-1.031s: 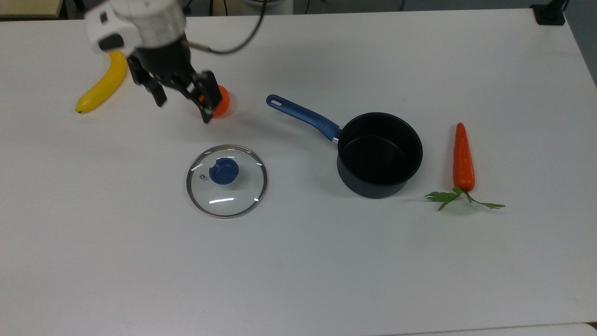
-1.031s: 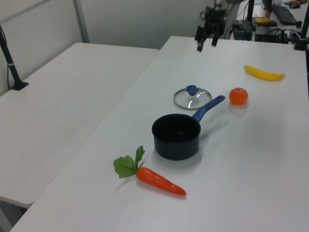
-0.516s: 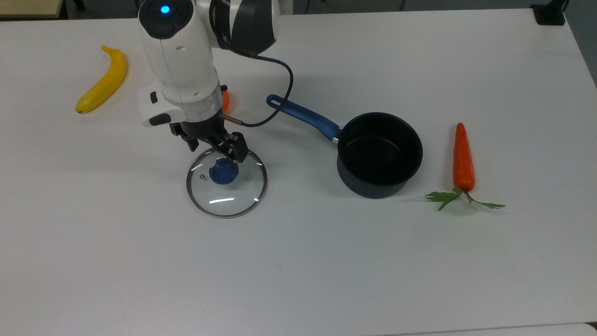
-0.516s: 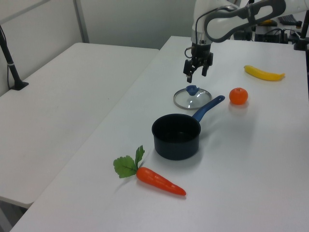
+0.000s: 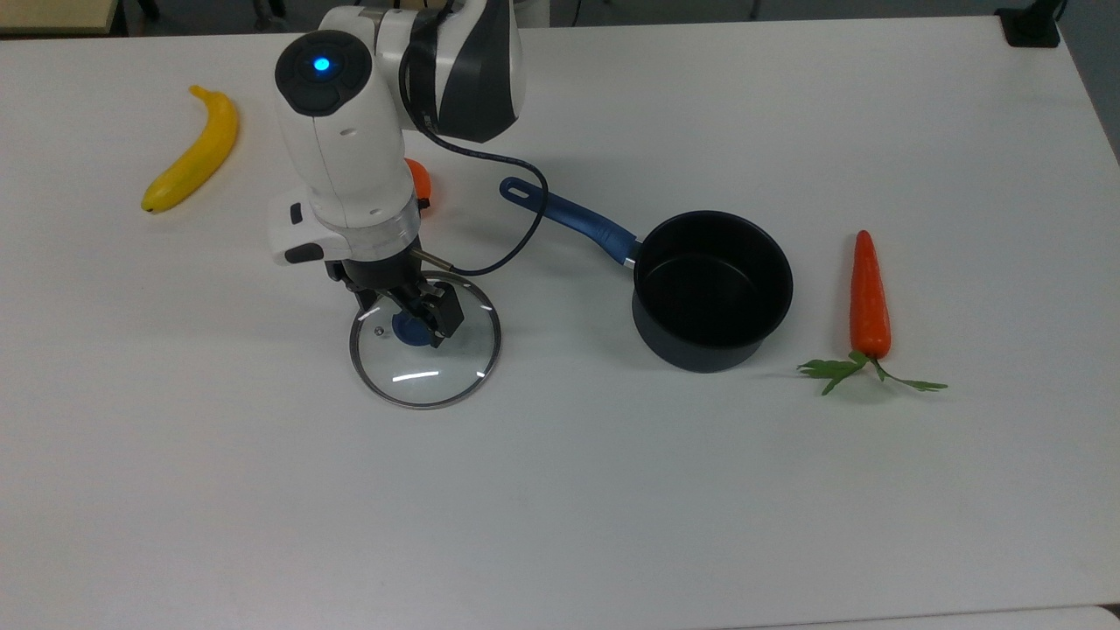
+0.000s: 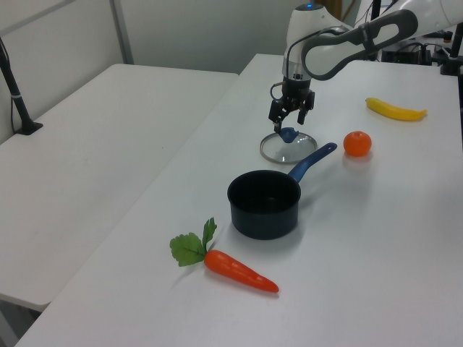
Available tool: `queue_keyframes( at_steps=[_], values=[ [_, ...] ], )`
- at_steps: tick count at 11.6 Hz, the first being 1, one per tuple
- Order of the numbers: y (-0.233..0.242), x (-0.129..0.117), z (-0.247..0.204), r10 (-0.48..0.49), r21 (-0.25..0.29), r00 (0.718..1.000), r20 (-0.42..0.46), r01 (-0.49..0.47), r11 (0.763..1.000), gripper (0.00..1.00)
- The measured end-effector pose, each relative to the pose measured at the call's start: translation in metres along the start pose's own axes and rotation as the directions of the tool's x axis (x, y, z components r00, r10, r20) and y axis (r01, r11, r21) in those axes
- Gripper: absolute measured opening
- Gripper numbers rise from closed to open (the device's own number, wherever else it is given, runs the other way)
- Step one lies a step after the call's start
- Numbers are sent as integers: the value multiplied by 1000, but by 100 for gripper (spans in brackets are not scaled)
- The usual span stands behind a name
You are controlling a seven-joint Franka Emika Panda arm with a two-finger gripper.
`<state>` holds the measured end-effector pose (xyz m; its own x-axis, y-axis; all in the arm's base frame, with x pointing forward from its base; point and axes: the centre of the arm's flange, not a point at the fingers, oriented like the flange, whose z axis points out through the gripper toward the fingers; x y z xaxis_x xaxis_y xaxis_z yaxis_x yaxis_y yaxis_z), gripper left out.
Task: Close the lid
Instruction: 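Close the gripper on the blue knob of the glass lid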
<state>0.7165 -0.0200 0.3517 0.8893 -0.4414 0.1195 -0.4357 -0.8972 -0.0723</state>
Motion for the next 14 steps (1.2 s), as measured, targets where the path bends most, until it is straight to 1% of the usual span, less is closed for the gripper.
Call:
queue_keyframes(
  at_steps=[3, 7, 12, 13, 14],
  values=[
    [-2, -1, 1, -2, 0, 1000, 2, 2, 1000, 100],
    [-3, -2, 3, 37, -2, 999, 5, -37, 999, 96],
    [-14, -8, 6, 26, -1, 1000, 10, -26, 1000, 93],
    [-15, -9, 6, 25, -1, 1000, 11, -25, 1000, 85],
    [-16, -9, 7, 25, -1, 1000, 11, -25, 1000, 80]
  ],
)
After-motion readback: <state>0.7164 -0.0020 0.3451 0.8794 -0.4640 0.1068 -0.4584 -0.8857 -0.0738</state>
